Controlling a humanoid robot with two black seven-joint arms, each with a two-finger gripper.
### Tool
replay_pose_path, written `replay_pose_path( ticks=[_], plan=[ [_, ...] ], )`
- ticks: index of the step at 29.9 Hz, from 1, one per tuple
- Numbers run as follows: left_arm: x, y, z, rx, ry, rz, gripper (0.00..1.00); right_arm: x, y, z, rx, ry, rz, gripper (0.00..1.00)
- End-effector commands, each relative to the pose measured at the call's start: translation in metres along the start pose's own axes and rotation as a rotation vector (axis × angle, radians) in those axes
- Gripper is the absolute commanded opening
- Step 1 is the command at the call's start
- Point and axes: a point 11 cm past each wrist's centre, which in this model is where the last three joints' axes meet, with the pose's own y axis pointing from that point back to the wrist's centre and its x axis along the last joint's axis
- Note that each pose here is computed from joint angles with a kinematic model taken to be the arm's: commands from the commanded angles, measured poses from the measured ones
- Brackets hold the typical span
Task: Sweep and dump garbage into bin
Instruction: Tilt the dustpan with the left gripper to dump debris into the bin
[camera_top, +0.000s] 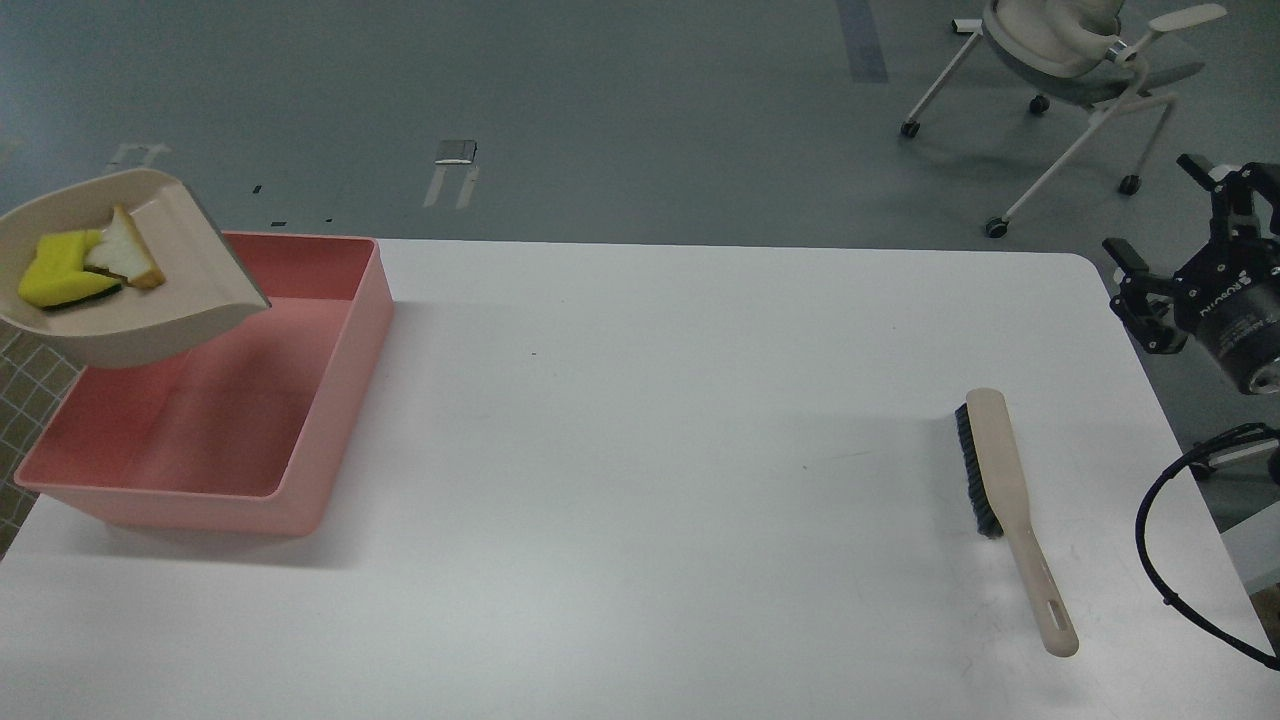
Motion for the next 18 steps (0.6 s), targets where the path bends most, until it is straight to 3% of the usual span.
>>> replay_pose_path(
  ticks=[1, 9, 18],
  plan=[
    [0.012, 0.014, -0.003, 0.056, -0.066, -0.001, 0.05, -0.001, 0.0, 0.001, -0.002, 0.0, -0.002, 0.88],
    [-0.003, 0.006, 0.023, 0.011, -0.112, -0.096, 0.05, -0.004, -0.001, 0.003, 0.002, -0.012, -0.007, 0.88],
    [-0.01, -0.019, 0.083, 0.009, -0.44, -0.2, 0.05, -0.002, 0.003, 0.005, 0.016, -0.053, -0.011, 0.88]
  ],
)
